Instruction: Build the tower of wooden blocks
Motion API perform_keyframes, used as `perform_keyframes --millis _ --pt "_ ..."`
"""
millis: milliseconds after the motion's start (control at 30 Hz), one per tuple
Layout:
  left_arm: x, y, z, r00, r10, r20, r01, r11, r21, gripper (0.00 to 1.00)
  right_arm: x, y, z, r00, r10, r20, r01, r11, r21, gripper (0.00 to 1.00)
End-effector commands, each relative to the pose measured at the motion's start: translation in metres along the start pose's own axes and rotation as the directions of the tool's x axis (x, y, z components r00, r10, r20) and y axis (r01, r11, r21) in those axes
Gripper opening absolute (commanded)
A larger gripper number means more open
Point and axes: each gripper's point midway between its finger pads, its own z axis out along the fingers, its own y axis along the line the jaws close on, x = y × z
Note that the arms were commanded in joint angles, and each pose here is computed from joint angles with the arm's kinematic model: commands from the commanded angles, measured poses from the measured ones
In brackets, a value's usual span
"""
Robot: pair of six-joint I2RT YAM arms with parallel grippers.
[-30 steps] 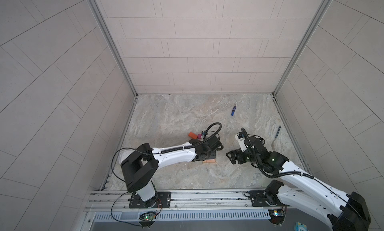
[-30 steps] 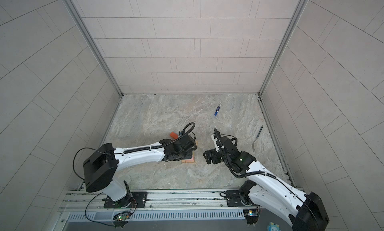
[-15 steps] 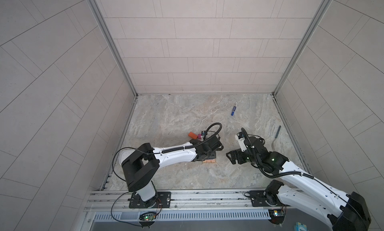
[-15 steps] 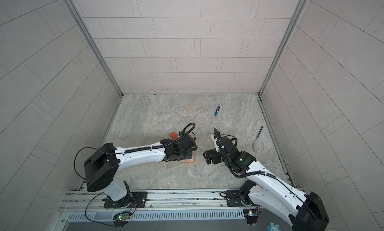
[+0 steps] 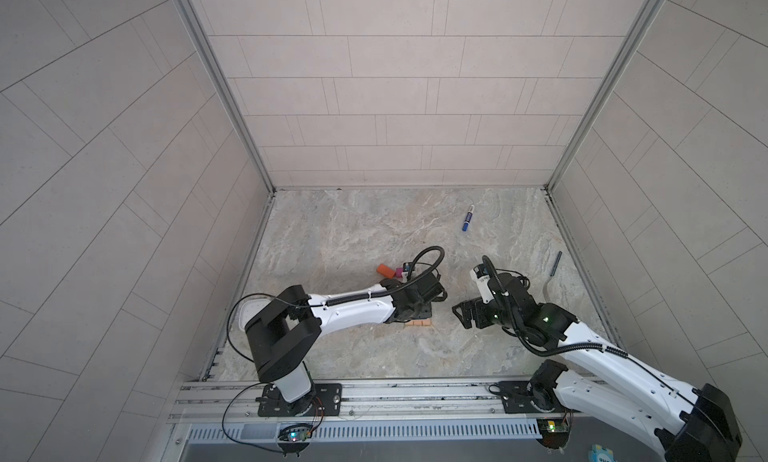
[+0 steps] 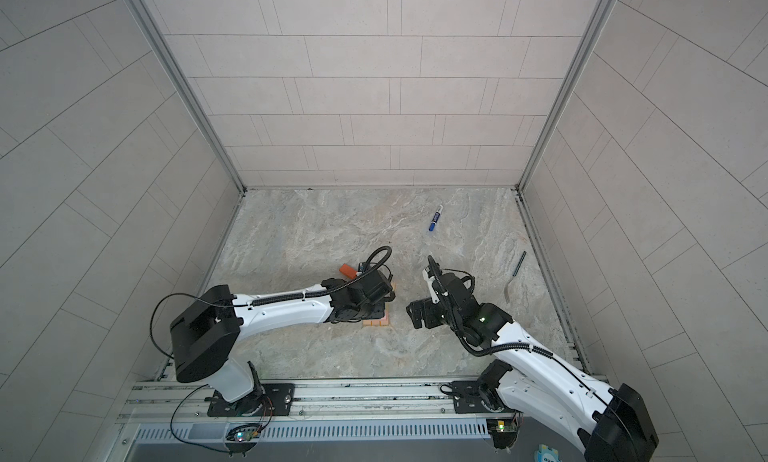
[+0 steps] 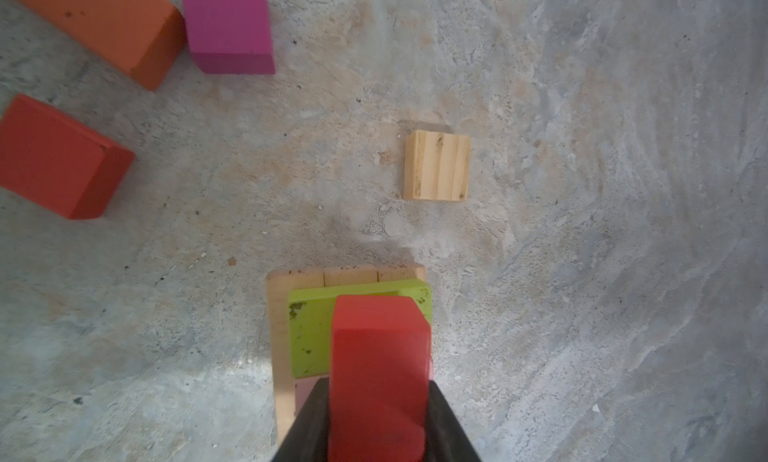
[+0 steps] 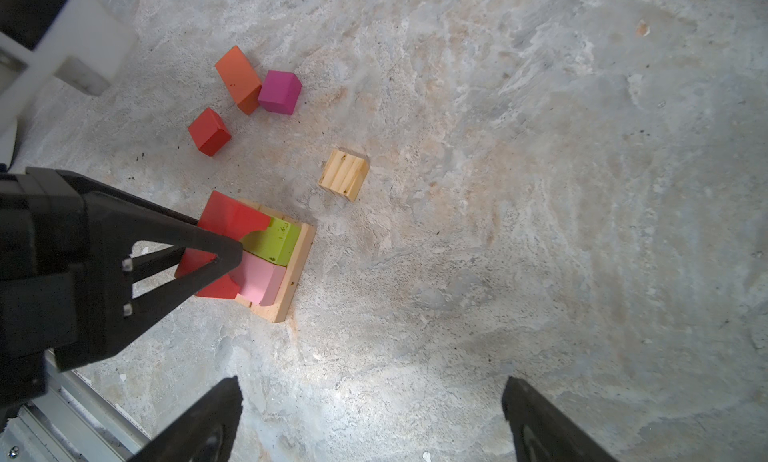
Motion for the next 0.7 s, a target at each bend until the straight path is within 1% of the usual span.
perform_keyframes --millis 0,133,233,400,667 --pt "0.0024 -0.0005 0.0004 1.0 0.025 -0.003 -0.025 1.0 -0.016 0.19 0.0083 -0.0063 0.0007 1.0 -0.001 -0.021 0.001 1.0 0.019 0.99" --pt "0.0025 -0.0004 0.0 0.999 0.033 -0.004 -0.033 0.999 -0.024 0.26 0.0088 -0.0056 0.0007 1.0 -0.002 -0.024 0.002 1.0 0.014 0.99" --pt "0.0027 -0.0014 0.0003 0.999 0.036 -0.005 -0.036 0.999 -0.023 0.3 0.0086 -0.0057 0.0005 1.0 0.0 -0.024 0.0 1.0 0.014 0.99" --pt "0.0 -0.001 -0.0016 0.999 0.039 0.007 -0.038 0.999 -0.028 0.31 0.0091 -0.0053 -0.0003 1.0 0.003 -0.024 -0.003 1.0 0.009 0.99" --pt "-0.0018 -0.0009 -0.0042 0.999 0.045 0.013 -0.044 0.999 -0.029 0.43 0.0095 -0.0047 -0.0005 1.0 0.009 -0.026 -0.009 1.0 0.005 0.99"
